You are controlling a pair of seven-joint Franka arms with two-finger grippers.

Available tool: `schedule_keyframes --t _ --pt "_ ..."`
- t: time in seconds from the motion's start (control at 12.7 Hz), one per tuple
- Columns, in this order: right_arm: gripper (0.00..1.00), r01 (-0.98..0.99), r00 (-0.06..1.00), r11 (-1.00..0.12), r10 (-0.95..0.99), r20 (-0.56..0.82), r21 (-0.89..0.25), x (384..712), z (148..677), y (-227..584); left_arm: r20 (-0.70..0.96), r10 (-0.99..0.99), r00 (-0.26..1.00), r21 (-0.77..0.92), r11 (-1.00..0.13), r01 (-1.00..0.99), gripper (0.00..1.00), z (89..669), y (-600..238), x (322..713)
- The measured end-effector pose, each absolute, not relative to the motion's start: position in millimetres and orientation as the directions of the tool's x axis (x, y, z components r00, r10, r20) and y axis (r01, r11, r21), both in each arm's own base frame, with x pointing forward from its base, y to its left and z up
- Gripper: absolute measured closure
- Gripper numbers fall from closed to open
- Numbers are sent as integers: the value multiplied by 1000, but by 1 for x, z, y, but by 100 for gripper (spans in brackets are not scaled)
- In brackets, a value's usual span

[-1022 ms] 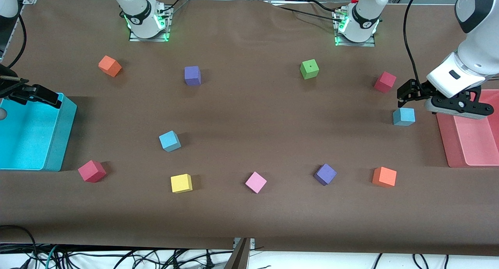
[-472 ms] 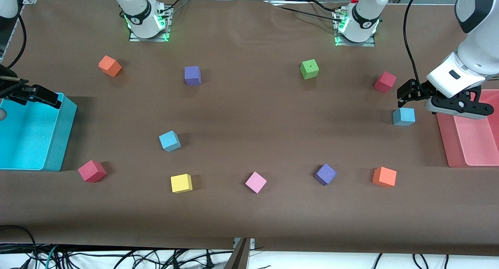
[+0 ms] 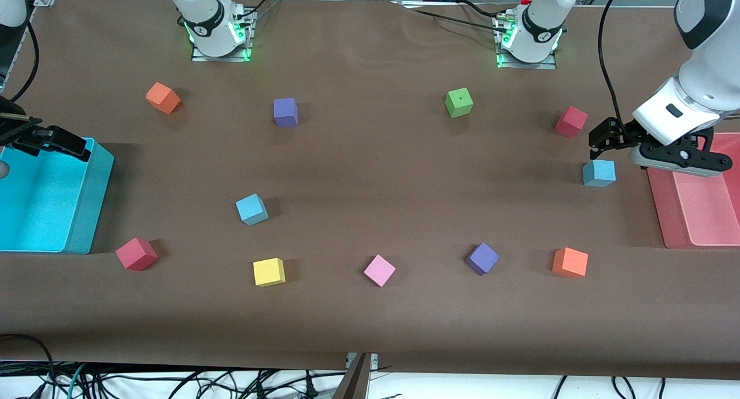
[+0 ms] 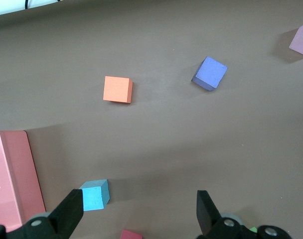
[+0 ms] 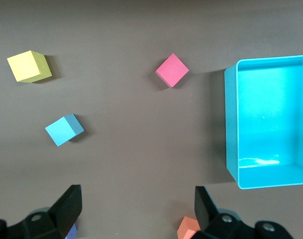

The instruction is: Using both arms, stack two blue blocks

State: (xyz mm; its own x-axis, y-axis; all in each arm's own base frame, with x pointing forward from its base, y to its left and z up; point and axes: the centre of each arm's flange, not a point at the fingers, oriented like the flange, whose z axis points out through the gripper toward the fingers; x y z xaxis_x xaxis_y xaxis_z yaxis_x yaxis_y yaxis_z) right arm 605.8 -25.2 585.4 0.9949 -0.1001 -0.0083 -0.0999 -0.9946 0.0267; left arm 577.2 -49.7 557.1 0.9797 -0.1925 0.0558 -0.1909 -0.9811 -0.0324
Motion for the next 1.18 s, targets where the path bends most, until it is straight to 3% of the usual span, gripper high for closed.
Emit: schedule_keyframes --t 1.18 --pt "0 -100 995 -995 -101 -8 26 606 585 -25 58 -220 974 -65 -974 -216 0 558 -58 577"
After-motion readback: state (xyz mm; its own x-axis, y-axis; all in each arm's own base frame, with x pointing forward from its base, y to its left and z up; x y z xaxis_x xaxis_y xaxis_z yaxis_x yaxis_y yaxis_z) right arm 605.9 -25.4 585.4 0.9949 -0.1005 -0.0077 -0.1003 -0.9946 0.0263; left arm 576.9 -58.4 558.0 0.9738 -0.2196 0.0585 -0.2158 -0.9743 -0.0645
